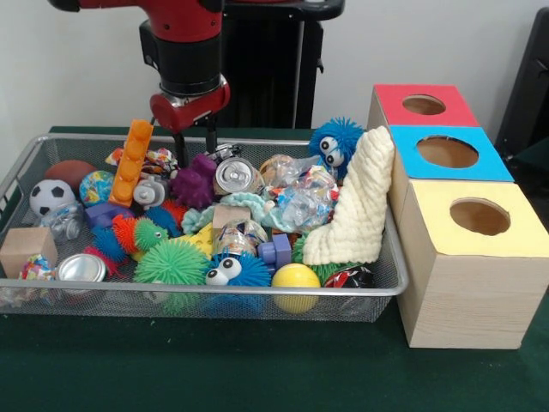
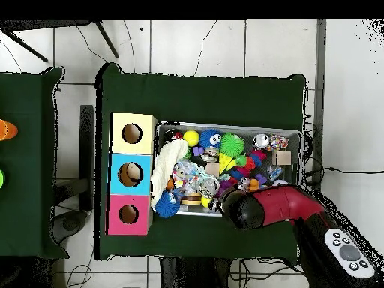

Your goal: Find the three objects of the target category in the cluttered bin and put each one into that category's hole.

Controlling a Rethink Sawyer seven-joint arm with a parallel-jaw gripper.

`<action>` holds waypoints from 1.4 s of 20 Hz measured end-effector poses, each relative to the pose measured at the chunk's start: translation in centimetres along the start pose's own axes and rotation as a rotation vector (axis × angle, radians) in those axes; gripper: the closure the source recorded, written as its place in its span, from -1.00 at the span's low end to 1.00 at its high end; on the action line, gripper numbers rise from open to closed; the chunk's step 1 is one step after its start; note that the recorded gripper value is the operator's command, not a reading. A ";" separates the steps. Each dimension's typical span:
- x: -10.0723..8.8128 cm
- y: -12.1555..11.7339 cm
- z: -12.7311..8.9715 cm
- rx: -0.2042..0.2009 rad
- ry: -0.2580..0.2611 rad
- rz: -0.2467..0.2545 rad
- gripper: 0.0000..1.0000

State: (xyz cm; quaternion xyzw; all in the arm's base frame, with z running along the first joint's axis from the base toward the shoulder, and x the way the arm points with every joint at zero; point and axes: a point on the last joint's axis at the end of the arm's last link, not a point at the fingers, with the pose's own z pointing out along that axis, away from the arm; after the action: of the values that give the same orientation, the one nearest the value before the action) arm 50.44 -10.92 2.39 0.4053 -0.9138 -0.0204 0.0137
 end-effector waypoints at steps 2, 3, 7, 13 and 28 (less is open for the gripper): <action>-0.1 0.0 0.0 0.002 -0.002 -0.007 -1.00; -0.2 0.0 0.0 0.003 -0.004 -0.010 -1.00; -0.8 0.0 -0.1 0.006 -0.013 -0.023 -1.00; -1.5 0.2 -0.1 0.002 -0.029 -0.031 -1.00; -3.4 0.2 1.5 -0.019 -0.092 -0.066 -1.00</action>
State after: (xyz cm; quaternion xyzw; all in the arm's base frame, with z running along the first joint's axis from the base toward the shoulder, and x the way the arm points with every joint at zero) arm 52.48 -8.19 0.82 0.4336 -0.8995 -0.0482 -0.0253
